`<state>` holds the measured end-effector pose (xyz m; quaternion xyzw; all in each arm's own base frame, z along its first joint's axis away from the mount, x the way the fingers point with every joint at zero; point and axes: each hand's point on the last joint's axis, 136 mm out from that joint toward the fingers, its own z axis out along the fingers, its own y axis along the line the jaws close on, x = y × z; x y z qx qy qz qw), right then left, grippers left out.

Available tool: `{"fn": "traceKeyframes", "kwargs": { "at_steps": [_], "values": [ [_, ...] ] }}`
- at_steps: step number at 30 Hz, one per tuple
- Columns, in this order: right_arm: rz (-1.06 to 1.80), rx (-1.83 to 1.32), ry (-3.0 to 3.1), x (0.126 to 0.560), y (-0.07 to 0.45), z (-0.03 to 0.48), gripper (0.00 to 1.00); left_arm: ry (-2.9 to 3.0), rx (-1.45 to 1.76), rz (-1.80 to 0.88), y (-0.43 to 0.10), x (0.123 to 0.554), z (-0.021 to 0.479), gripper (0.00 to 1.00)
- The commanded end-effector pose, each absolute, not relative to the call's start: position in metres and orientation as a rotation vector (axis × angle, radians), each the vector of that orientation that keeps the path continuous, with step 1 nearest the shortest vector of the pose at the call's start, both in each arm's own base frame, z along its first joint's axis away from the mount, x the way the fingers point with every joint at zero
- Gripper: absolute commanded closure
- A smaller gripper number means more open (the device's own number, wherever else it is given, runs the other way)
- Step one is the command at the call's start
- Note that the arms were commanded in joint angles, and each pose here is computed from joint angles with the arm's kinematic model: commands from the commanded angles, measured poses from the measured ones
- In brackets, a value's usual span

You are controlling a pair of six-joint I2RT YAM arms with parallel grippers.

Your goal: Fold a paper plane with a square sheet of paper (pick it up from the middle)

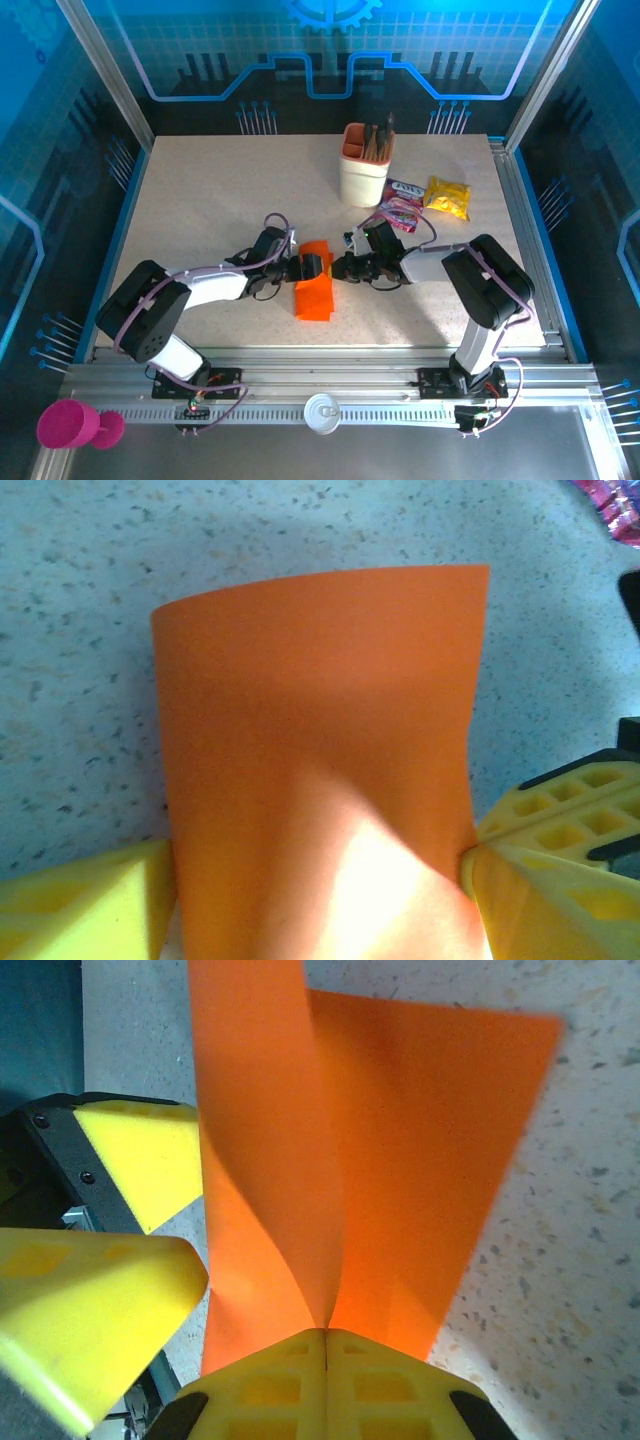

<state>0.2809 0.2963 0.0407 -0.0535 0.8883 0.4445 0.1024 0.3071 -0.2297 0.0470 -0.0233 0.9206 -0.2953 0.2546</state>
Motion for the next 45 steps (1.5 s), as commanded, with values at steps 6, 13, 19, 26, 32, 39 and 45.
{"fn": "traceKeyframes", "kwargs": {
  "at_steps": [6,13,19,26,32,39,45],
  "values": [
    [1.371,-0.182,2.606,0.283,0.313,0.044,1.00,2.451,-0.040,-0.915,-0.243,0.311,0.053,0.22],
    [1.349,-0.146,2.632,0.276,0.306,0.032,1.00,2.435,-0.127,-0.821,-0.224,0.311,0.056,0.21],
    [1.367,-0.096,2.623,0.271,0.298,0.031,1.00,2.426,-0.181,-0.728,-0.203,0.303,0.064,0.17],
    [1.381,-0.080,2.618,0.267,0.298,0.029,1.00,2.468,-0.173,-0.757,-0.198,0.282,0.061,0.16],
    [1.395,-0.096,2.607,0.269,0.303,0.033,1.00,2.482,-0.195,-0.751,-0.189,0.267,0.052,0.21],
    [1.389,-0.129,2.610,0.268,0.310,0.037,1.00,2.456,-0.170,-0.847,-0.198,0.256,0.054,0.35],
    [1.389,-0.140,2.611,0.266,0.315,0.036,1.00,2.460,-0.145,-0.867,-0.206,0.247,0.050,0.43]
  ]
}}
